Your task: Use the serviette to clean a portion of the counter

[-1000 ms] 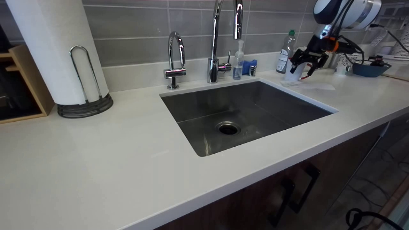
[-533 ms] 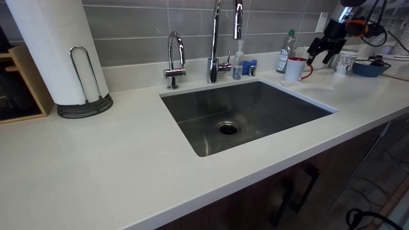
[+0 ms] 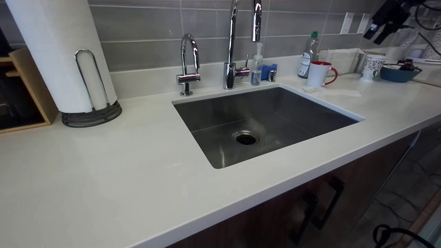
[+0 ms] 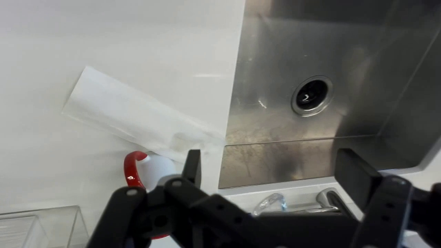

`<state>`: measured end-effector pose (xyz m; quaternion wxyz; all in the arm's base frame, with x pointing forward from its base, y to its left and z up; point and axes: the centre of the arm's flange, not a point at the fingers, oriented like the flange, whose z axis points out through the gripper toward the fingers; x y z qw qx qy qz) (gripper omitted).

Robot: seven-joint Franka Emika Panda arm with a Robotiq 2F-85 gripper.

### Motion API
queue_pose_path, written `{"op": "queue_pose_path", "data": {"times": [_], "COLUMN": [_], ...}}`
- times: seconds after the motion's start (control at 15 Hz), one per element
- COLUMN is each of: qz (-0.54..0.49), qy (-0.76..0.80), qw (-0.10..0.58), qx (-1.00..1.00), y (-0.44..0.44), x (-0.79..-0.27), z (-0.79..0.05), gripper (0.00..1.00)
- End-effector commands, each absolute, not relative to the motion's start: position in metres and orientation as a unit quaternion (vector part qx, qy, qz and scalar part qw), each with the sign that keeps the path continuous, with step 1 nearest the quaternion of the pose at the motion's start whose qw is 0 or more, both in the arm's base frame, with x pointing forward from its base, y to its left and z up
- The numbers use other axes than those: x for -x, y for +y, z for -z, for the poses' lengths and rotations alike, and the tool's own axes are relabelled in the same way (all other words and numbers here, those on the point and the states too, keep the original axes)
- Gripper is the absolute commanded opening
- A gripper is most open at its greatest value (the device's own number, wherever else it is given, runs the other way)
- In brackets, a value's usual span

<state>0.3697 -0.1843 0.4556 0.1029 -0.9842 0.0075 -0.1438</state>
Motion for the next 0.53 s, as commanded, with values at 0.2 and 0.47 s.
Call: {"op": "queue_pose_path", "data": {"times": [0.2,0.47], "qz": [0.135,0.134], "qy": [0.029,0.032], "qw": [0.143,0.144], "qx": [0.980,0.980], "y": [-0.201,-0.202], "x": [-0.342,-0.341], "z": [-0.481,-0.482], "gripper": [1.00,1.00]}}
